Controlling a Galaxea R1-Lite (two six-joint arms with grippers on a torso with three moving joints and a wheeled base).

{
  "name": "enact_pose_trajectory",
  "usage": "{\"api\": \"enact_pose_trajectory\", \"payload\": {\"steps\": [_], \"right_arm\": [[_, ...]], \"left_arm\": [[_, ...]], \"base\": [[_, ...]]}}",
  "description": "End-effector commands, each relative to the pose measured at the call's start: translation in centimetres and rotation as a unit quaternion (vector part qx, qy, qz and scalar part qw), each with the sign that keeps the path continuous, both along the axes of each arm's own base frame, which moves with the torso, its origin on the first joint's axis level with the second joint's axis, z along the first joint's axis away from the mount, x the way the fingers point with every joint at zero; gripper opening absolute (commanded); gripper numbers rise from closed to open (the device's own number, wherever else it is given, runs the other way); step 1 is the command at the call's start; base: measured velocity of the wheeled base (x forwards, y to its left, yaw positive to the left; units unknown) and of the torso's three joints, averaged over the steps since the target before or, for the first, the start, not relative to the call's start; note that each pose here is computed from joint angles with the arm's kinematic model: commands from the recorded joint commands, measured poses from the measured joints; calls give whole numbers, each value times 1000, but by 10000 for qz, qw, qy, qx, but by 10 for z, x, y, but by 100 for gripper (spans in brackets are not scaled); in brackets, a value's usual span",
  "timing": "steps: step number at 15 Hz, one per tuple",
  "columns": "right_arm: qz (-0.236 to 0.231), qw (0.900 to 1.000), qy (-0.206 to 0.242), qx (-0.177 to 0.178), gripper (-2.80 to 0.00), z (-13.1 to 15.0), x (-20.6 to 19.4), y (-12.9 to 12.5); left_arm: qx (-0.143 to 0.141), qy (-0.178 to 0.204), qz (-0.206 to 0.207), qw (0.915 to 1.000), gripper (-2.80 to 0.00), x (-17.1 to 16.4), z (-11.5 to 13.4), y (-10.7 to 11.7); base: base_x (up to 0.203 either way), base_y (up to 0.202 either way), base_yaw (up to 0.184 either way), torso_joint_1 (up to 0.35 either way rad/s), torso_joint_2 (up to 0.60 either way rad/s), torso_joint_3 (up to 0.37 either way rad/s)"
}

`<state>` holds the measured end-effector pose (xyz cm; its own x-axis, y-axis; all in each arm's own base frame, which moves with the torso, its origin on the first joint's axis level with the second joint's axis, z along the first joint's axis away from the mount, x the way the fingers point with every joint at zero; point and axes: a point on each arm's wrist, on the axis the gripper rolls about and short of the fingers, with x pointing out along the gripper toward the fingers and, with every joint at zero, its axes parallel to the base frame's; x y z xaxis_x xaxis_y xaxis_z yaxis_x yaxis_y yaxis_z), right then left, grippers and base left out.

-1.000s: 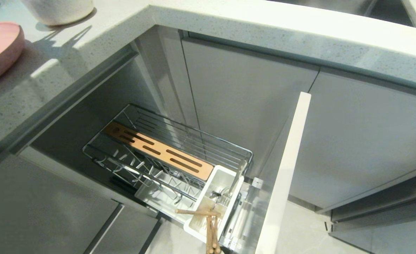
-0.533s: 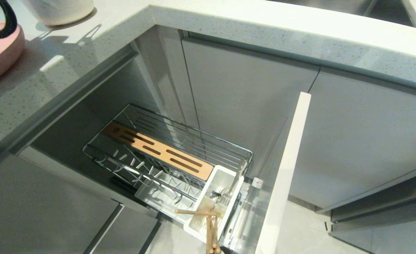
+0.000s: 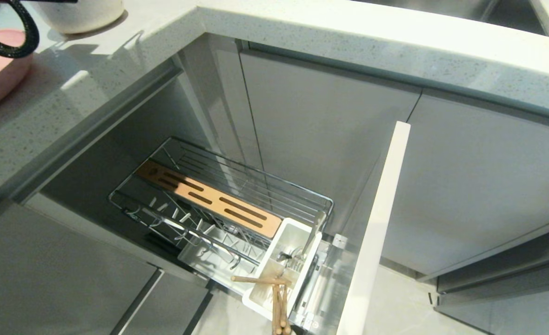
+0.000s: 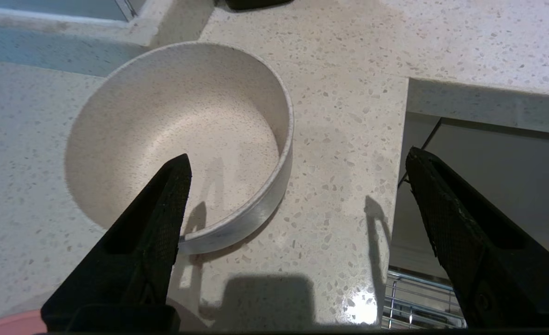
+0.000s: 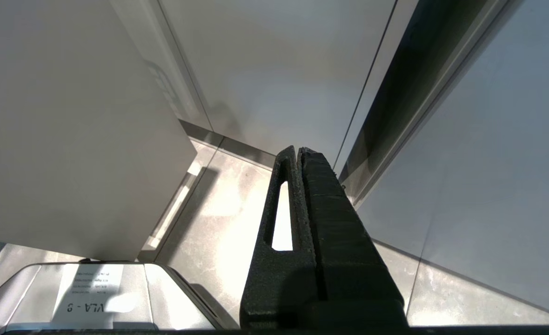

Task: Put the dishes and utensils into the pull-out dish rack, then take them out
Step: Pick up the bowl and place it in the cupboard

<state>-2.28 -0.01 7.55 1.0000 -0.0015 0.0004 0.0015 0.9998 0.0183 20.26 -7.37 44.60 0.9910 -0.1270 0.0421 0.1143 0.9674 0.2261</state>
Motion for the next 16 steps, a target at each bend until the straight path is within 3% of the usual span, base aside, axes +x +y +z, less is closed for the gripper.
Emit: {"api": "enact_pose_trajectory", "payload": {"steps": [1, 10, 16], "right_arm": [[0, 10000, 10, 1, -280, 0, 0, 0], [0, 10000, 10, 1, -280, 0, 0, 0], [0, 10000, 10, 1, -280, 0, 0, 0]], "left_arm": [[36, 66, 10, 10000, 0, 6, -3, -2], [-13, 44, 20, 10000, 0, 17, -6, -4], [-391, -22, 98, 9992, 0, 32, -7, 0]], "base": [[0, 0, 0, 0, 0, 0], [0, 0, 0, 0, 0, 0], [0, 0, 0, 0, 0, 0]]}}
